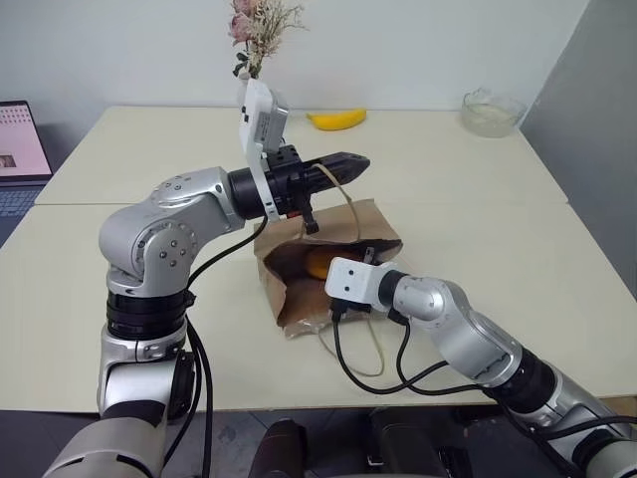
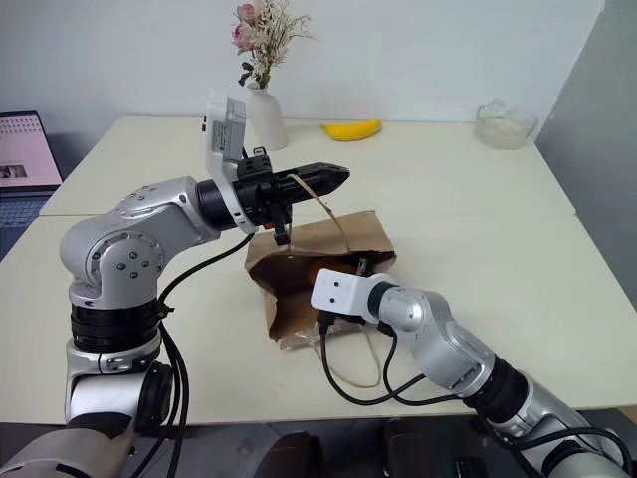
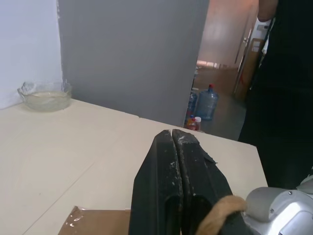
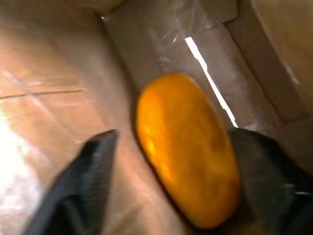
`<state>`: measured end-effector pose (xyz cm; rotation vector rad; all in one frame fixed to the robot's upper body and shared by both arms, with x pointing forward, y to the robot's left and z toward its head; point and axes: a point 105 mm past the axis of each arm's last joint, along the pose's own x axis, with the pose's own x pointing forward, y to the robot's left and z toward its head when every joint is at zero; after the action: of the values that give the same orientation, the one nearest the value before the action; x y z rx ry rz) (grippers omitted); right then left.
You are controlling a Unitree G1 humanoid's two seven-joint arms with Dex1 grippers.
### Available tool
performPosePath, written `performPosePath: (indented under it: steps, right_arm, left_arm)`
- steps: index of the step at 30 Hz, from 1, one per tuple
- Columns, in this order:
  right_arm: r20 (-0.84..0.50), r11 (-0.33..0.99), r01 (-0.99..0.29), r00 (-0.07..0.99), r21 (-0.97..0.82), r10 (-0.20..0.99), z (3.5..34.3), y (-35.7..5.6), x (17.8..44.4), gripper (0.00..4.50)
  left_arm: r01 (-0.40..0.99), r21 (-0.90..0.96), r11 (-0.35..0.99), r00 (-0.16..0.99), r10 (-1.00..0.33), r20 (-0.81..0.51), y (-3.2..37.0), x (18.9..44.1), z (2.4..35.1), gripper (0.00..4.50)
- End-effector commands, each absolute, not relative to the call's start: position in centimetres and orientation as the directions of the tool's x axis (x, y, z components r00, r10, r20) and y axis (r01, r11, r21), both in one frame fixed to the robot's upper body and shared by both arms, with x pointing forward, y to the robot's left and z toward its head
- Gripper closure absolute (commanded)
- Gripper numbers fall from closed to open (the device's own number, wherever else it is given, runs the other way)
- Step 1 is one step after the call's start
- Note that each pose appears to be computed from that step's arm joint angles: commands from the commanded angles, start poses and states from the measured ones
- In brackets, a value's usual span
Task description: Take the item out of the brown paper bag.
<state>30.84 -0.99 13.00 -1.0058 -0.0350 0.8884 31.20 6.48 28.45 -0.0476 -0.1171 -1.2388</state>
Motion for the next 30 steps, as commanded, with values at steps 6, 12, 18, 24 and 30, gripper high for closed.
performPosePath:
  steps: [6, 12, 18, 24, 30]
  right_arm:
    - [-0.351, 0.072, -0.514, 0.675, -0.855, 0.649, 13.4, -0.3, 31.9, 0.05]
    - [-0.413, -0.004, -0.521, 0.672, -0.853, 0.615, 12.1, 0.3, 33.9, 0.05]
    - [-0.408, 0.012, -0.52, 0.683, -0.854, 0.606, 11.7, 1.0, 35.4, 0.21]
    - [-0.364, 0.063, -0.515, 0.681, -0.855, 0.636, 12.5, 0.9, 35.5, 1.37]
    - [-0.354, 0.082, -0.547, 0.64, -0.833, 0.682, 14.1, 0.4, 34.2, 1.37]
  left_arm:
    - [0.946, 0.068, 0.318, 0.305, -0.939, 0.158, 6.6, 30.9, 30.0, 4.5]
    - [0.947, 0.069, 0.315, 0.302, -0.94, 0.157, 6.7, 30.7, 29.9, 4.5]
    - [0.944, 0.067, 0.323, 0.309, -0.938, 0.156, 6.7, 30.6, 29.7, 4.5]
    - [0.929, 0.069, 0.365, 0.352, -0.924, 0.15, 7.3, 31.1, 29.3, 4.5]
    - [0.901, 0.09, 0.423, 0.41, -0.902, 0.14, 8.2, 32.0, 29.1, 4.5]
